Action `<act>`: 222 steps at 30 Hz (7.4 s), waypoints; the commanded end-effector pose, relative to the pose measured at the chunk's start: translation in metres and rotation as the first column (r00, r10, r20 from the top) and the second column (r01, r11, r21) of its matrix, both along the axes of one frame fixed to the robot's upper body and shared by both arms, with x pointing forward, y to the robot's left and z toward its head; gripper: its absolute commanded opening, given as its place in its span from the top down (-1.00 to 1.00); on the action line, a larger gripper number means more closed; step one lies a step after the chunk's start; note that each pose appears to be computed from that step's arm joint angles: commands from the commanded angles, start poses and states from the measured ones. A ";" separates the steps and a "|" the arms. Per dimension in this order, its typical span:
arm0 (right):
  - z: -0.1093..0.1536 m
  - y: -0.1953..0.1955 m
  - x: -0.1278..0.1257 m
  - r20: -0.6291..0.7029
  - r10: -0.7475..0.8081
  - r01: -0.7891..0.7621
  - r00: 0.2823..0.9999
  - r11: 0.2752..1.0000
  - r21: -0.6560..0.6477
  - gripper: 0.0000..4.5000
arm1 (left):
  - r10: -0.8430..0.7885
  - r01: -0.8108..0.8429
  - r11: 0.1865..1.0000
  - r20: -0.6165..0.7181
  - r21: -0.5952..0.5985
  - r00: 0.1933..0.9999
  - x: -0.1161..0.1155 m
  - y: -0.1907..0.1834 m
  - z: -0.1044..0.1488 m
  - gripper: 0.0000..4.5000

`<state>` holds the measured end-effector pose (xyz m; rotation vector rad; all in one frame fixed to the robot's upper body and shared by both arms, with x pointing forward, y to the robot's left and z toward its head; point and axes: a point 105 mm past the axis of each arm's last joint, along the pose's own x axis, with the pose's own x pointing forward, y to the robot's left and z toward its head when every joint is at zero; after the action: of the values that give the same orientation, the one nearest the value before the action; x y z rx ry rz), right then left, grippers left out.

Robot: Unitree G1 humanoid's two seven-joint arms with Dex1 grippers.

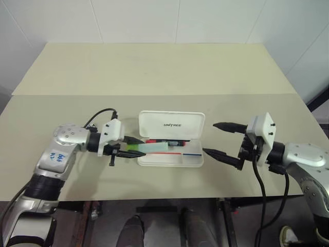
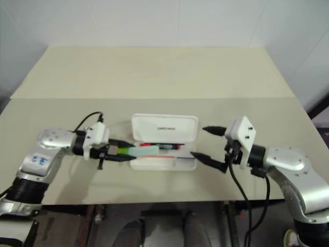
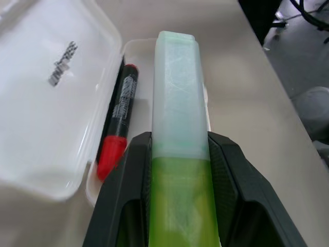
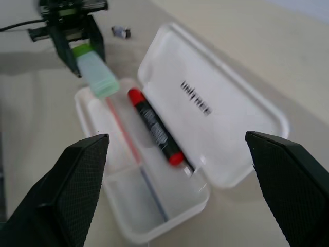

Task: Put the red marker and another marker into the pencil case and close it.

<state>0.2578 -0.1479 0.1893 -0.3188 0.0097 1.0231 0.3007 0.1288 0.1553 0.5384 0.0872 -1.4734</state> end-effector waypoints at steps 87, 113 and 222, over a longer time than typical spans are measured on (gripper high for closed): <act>0.018 0.021 0.001 0.087 0.035 -0.040 0.996 0.998 0.051 -1.00 | 0.623 -0.585 0.749 0.030 -0.310 0.782 -0.011 0.123 0.029 -0.98; 0.026 0.016 0.000 0.116 0.014 -0.019 0.993 0.999 0.035 -1.00 | 0.851 -0.836 0.491 -0.069 -0.245 0.520 0.062 0.168 -0.030 -0.98; 0.027 -0.012 -0.032 0.122 -0.109 0.112 0.987 0.994 -0.018 -1.00 | -0.062 0.055 0.991 -0.057 -0.122 0.996 0.007 -0.149 -0.025 0.09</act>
<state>0.2295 -0.1650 0.2087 -0.3829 -0.0230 0.8836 0.3080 -0.0143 0.1183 0.3886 0.0856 -1.5313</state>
